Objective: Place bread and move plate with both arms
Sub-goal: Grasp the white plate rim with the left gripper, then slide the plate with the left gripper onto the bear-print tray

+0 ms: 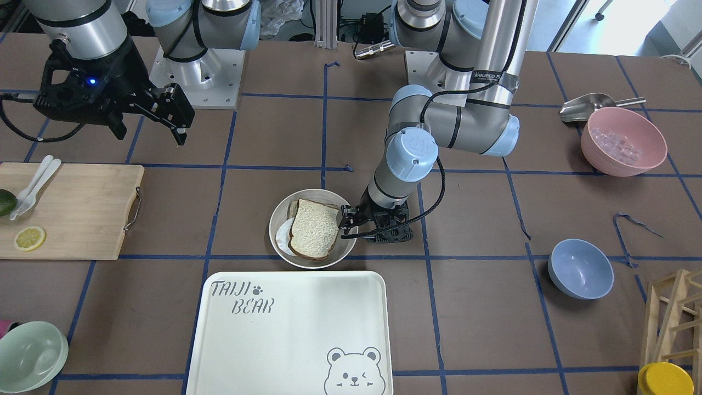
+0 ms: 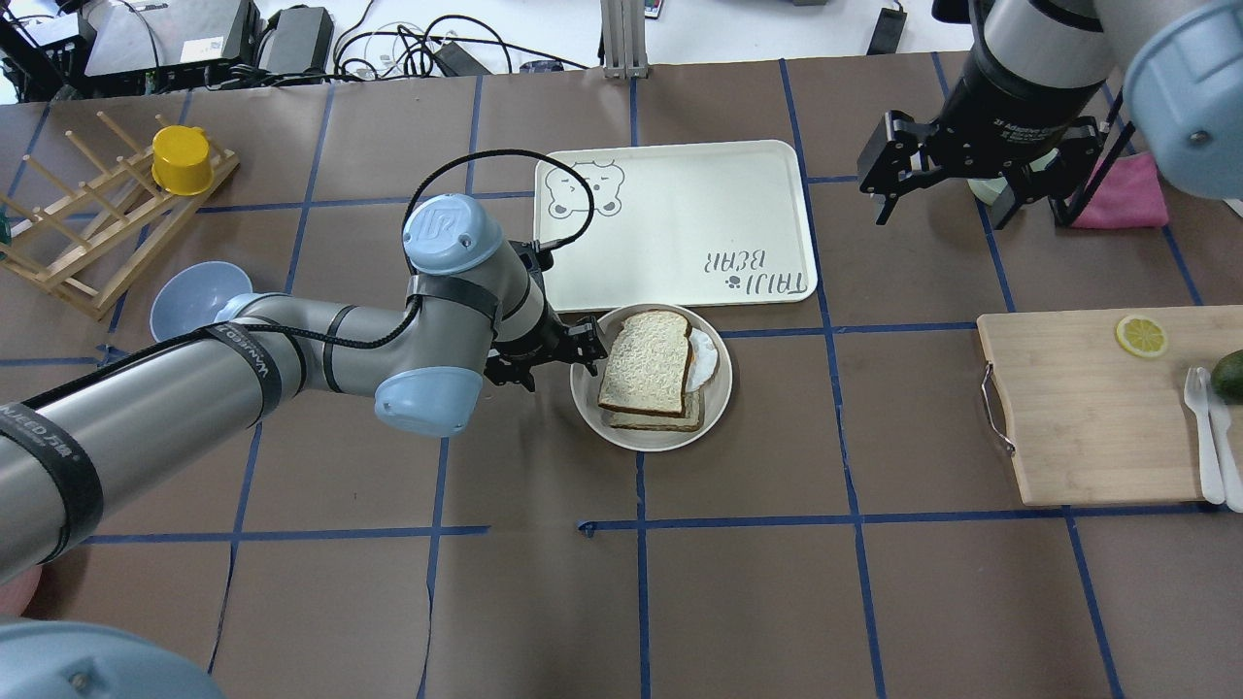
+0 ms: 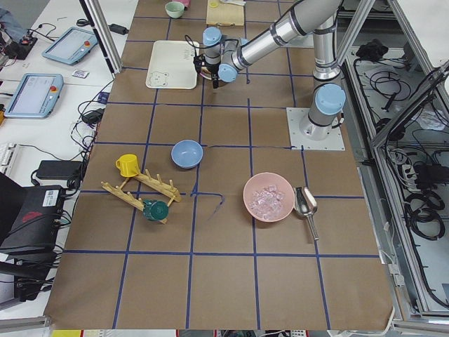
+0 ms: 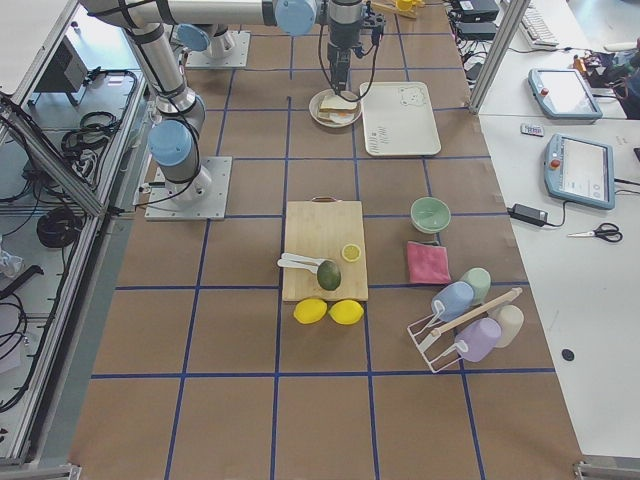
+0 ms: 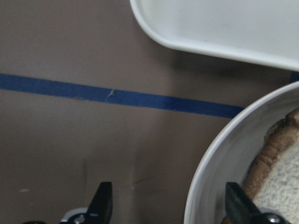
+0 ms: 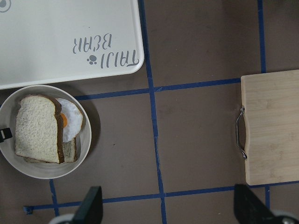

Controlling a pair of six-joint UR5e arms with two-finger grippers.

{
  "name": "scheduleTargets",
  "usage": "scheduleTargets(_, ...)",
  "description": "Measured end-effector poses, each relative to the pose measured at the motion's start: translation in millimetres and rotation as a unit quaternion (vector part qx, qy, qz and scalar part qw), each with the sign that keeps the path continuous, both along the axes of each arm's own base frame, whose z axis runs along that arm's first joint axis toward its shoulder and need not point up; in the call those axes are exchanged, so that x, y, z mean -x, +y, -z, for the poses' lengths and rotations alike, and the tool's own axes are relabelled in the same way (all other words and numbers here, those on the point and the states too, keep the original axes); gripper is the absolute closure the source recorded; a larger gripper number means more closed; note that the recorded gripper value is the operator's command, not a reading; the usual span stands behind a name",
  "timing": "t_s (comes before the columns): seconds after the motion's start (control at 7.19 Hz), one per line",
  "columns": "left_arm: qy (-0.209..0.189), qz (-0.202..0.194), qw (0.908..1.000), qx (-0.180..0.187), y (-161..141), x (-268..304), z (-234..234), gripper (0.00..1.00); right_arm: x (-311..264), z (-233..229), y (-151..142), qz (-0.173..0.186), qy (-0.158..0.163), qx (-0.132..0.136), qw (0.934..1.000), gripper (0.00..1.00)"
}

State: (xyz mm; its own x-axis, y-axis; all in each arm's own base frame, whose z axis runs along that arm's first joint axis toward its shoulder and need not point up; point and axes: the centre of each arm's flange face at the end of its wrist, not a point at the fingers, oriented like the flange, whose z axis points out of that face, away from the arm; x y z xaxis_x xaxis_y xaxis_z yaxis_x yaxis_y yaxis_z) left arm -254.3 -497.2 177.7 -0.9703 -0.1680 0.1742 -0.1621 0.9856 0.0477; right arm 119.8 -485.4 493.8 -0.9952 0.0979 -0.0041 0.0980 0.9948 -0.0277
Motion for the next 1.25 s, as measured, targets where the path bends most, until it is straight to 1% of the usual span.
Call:
scheduleTargets(0.14, 0.004, -0.002, 1.0000, -0.001, -1, 2, 1, 0.66, 0, -1, 1, -0.001, -0.001, 0.001, 1.0000, 0.00)
scheduleTargets(0.28, 0.015, -0.004, 0.9999, -0.003, 0, 6, 0, 0.83, 0, -2, 1, -0.002, -0.001, 0.002, 1.0000, 0.00)
scheduleTargets(0.42, 0.026, -0.006, 0.9996, -0.007, 0, 8, 1, 0.93, 0, -3, 2, -0.009, -0.001, 0.003, 1.0000, 0.00)
scheduleTargets(0.56, 0.033, -0.008, 0.9994, -0.012, 1, 9, 2, 0.99, 0, -4, 3, -0.020, -0.001, 0.004, 0.9998, 0.00)
scheduleTargets(0.7, 0.039, -0.010, 0.9991, -0.015, 1, 11, 2, 1.00, 0, -4, 3, -0.028, 0.000, 0.004, 0.9996, 0.00)
scheduleTargets(0.97, 0.044, -0.012, 0.9989, -0.011, -3, 11, -1, 1.00, 0, -3, 3, -0.029, 0.001, 0.003, 0.9996, 0.00)
scheduleTargets(1.25, 0.050, -0.013, 0.9986, 0.007, -21, 11, -30, 1.00, 2, -3, 3, -0.026, 0.010, 0.002, 0.9996, 0.00)
